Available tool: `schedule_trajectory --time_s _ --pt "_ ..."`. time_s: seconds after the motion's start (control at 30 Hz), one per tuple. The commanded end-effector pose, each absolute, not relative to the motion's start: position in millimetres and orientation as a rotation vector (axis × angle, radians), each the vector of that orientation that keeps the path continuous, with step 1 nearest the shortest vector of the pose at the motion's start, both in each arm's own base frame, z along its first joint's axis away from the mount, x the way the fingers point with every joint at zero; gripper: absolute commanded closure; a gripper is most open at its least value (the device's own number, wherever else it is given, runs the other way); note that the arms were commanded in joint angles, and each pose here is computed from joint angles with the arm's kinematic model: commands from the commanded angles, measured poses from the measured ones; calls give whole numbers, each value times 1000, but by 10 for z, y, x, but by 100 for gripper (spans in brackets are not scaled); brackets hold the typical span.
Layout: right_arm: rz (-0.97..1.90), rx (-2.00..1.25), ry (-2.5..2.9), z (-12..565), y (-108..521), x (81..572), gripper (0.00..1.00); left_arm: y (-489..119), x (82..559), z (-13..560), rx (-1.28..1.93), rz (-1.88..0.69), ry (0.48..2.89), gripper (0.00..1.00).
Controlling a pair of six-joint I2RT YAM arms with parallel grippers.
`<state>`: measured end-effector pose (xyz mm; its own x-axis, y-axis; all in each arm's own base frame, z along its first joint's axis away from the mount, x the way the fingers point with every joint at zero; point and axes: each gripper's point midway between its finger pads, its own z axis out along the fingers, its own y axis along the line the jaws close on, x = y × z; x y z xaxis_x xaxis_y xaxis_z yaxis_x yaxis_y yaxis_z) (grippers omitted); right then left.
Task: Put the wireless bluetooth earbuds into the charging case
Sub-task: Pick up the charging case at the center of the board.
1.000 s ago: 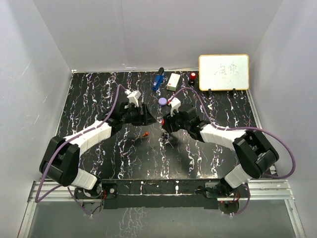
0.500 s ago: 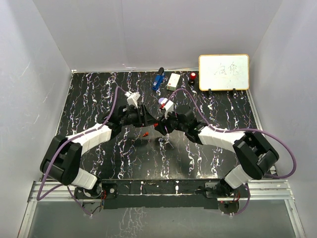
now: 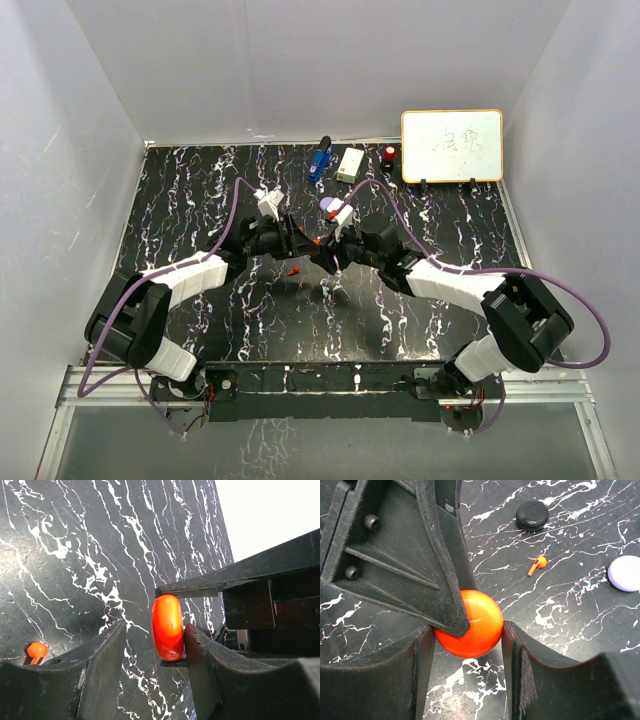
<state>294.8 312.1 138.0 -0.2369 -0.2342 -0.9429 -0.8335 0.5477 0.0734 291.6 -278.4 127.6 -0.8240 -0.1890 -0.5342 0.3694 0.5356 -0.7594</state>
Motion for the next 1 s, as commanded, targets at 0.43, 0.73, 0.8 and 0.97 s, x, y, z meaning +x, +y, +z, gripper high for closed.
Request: schedule_trajectory --time_s 0.43,0.73,0.8,0.97 --pt "770 -891 1613 1727 3205 2931 100 -2821 2922 1444 150 -1350 2101 69" --pt "777 -874 1605 1760 3214 2942 100 -2837 2898 1463 160 -1376 2087 100" --pt "779 -866 1605 1770 3215 2947 96 -2837 2894 1476 157 -1382 2079 100" --pt "780 -818 1618 1812 3192 2978 40 -2808 2929 1499 130 -1364 2065 100"
